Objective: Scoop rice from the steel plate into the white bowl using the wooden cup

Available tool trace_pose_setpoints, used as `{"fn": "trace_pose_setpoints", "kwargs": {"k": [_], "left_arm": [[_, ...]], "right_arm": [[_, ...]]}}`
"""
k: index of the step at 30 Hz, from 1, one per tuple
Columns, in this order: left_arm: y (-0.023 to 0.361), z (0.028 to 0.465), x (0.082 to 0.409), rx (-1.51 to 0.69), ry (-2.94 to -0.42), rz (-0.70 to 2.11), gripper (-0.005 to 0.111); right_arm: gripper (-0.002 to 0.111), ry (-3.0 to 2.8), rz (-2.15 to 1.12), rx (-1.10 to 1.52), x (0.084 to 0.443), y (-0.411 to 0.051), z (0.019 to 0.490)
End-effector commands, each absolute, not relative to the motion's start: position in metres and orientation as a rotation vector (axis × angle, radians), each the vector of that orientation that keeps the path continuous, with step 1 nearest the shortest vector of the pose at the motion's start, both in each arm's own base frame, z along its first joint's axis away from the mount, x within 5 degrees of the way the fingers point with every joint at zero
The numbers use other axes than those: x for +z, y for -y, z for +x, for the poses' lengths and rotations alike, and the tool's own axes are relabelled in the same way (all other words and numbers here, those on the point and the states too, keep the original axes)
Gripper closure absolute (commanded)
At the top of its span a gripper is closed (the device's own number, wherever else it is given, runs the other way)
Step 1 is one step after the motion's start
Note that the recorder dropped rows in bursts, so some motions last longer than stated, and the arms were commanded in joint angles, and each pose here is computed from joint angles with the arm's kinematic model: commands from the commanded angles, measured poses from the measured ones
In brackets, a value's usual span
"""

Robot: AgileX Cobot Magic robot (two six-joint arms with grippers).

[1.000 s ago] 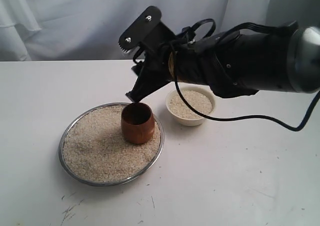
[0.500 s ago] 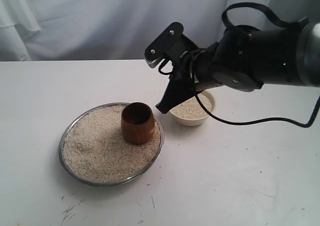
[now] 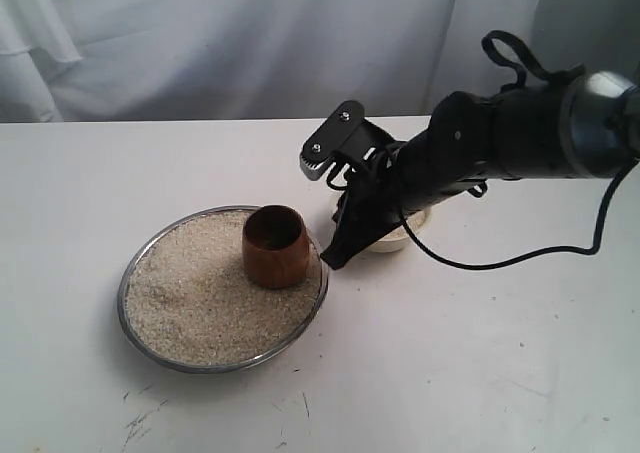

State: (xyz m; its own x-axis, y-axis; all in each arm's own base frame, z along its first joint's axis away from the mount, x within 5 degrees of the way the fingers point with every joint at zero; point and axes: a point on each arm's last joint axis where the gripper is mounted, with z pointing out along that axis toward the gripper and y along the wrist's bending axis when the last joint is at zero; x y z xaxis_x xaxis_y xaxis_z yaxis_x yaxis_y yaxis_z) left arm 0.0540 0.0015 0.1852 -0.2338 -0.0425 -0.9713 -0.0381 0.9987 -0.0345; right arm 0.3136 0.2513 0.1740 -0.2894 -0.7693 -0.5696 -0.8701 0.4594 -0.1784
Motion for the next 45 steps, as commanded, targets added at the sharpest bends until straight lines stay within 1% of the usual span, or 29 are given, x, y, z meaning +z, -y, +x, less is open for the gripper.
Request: {"fn": "trace_pose_setpoints", "kwargs": {"k": [1, 12, 22, 35, 37, 41, 45], "left_arm": [[-0.001, 0.054, 0.184, -0.006, -1.801, -0.057, 0.107], [-0.001, 0.054, 0.184, -0.006, -1.801, -0.057, 0.107], [-0.001, 0.054, 0.184, -0.006, -1.801, -0.057, 0.107], [-0.001, 0.054, 0.184, -0.006, -1.801, -0.057, 0.107], [-0.001, 0.054, 0.184, -0.006, -1.801, -0.057, 0.107], [-0.001, 0.054, 0.184, -0.006, -1.801, -0.057, 0.107], [-0.001, 0.054, 0.184, -0.006, -1.801, -0.057, 0.107]], "right_arm": [[0.108, -2.090, -1.348, 0.218, 0.170, -0.258, 0.314], [0.108, -2.078, -1.365, 0.240, 0.162, -0.277, 0.315], [0.108, -2.098, -1.383, 0.325, 0.174, -0.296, 0.307], [0.108, -2.091, -1.405, 0.379, 0.175, -0.316, 0.287], [0.108, -2.086, -1.395, 0.385, 0.180, -0.316, 0.286], [0.108, -2.057, -1.370, 0.404, 0.202, -0.313, 0.282], [0.108, -2.081, -1.349, 0.451, 0.209, -0.312, 0.278]]}}
